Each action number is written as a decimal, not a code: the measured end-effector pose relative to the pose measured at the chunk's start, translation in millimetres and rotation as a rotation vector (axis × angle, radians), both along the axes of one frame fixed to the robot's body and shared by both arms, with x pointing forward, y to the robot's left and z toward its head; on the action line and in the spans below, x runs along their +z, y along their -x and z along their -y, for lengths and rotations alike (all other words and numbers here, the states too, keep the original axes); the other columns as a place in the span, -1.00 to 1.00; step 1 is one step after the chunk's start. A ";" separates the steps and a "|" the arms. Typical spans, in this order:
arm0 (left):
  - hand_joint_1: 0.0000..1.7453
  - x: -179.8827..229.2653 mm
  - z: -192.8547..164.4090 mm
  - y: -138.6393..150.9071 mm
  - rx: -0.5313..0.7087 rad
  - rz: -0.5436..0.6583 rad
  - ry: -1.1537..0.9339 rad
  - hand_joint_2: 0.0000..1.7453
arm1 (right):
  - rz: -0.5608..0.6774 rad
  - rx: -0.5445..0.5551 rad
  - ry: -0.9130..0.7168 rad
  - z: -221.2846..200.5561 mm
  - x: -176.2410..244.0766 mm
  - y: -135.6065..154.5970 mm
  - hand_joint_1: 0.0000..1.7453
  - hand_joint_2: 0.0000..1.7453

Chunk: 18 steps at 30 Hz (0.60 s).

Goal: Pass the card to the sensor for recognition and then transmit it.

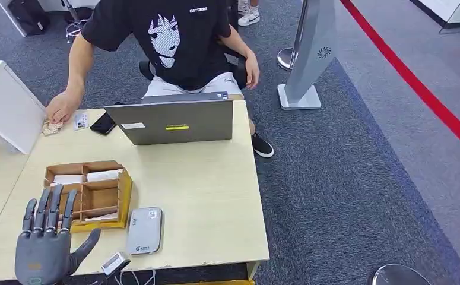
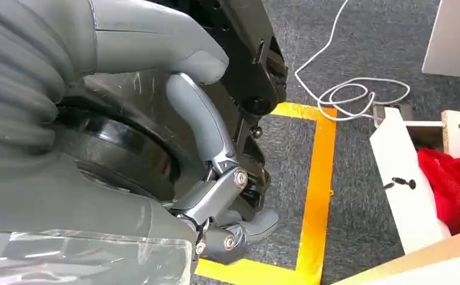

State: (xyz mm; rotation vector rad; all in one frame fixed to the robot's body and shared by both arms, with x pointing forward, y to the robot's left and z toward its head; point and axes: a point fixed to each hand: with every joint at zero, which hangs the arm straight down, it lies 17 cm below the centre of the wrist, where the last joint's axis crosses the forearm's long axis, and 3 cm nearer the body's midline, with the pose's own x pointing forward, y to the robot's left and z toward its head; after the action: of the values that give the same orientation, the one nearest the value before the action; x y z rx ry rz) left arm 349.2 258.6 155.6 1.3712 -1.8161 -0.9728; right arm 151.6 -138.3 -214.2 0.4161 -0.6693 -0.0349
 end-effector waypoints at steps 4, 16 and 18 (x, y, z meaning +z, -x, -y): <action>-1.00 -29.1 -24.0 -2.6 0.052 -0.068 -0.055 1.00 | -0.003 0.001 0.000 0.3 -0.3 0.4 -1.00 1.00; -1.00 -75.3 -85.0 -7.9 0.158 -0.170 -0.116 1.00 | -0.005 0.005 -0.003 -0.1 -0.3 0.8 -1.00 1.00; -1.00 -78.4 -92.5 -9.1 0.173 -0.178 -0.116 1.00 | -0.006 0.008 -0.003 -0.3 -0.4 1.3 -1.00 1.00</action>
State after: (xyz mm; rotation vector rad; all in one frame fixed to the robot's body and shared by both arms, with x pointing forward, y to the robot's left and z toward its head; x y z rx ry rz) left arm 358.3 351.1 77.2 1.4359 -1.5048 -1.0847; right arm 150.2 -137.9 -214.6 0.4210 -0.6614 -0.0298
